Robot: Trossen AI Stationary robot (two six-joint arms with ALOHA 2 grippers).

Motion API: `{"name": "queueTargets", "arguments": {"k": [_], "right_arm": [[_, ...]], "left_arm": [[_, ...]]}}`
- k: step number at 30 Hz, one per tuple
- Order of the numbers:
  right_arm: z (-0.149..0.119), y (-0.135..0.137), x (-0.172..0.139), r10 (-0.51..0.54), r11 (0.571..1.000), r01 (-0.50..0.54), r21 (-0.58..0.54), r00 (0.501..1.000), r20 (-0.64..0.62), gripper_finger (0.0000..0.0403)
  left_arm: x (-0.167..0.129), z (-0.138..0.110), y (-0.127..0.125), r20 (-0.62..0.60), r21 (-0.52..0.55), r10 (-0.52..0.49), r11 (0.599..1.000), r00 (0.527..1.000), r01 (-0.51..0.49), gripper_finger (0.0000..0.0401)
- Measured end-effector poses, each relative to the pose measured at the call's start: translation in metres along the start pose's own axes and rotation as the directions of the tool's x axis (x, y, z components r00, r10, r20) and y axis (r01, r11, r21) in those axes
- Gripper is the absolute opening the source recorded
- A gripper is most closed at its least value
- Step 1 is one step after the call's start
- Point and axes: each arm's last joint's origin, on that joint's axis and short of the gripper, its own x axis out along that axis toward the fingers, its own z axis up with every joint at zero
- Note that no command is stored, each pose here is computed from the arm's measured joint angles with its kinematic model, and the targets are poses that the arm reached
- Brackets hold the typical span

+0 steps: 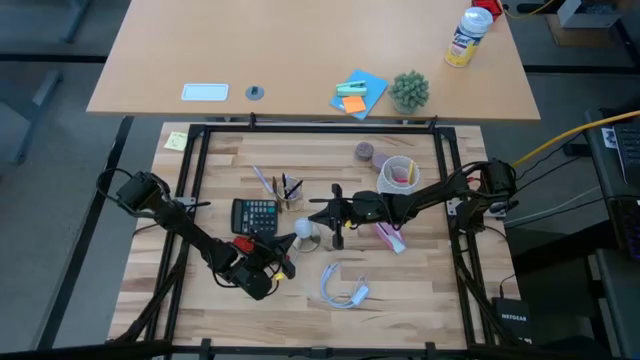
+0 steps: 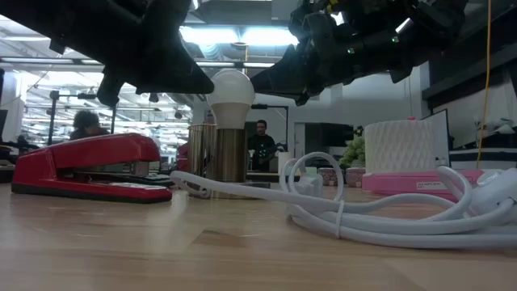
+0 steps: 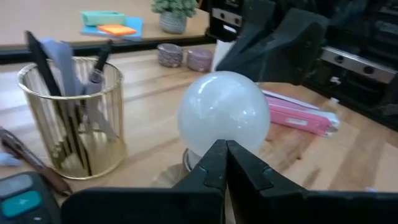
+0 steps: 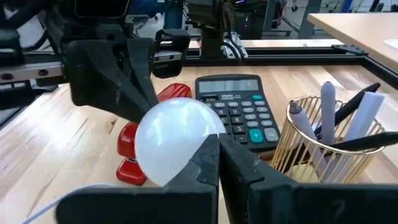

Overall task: Screw lightbulb
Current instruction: Insert the white lightbulb into the gold lamp, then remove the white lightbulb from the gold lamp

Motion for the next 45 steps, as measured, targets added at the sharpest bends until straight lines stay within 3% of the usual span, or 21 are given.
{"name": "queueTargets", "arguments": {"k": [7,14,21,32,38,45], "right_arm": [[-0.001,0.001,0.000,0.020,1.000,-0.020,0.022,1.000,-0.006,0.0007],[-0.003,0.007,0.000,0.160,0.987,-0.159,0.024,0.987,-0.026,0.0007],[-0.002,0.007,0.000,0.167,0.986,-0.167,0.024,0.986,-0.017,0.0007],[0.023,0.008,-0.004,0.212,0.977,-0.213,-0.021,0.951,0.224,0.0007],[0.032,0.011,-0.010,0.284,0.955,-0.297,0.014,0.926,0.250,0.0007],[0.030,0.038,-0.012,0.327,0.940,-0.340,0.021,0.917,0.230,0.0007]], "left_arm": [[0.002,0.000,0.005,0.050,0.006,0.054,0.999,0.997,-0.054,0.0000],[0.004,-0.001,0.010,0.072,-0.055,0.092,0.995,0.993,-0.088,0.0000],[0.005,-0.001,0.011,0.075,-0.043,0.099,0.994,0.992,-0.096,0.0000],[0.001,0.011,0.012,0.183,0.001,0.150,0.988,0.972,-0.153,0.0000],[-0.010,0.022,0.009,0.180,0.052,0.121,0.990,0.976,-0.132,0.0000],[-0.016,0.026,0.008,0.175,0.067,0.103,0.991,0.979,-0.116,0.0000]]}}
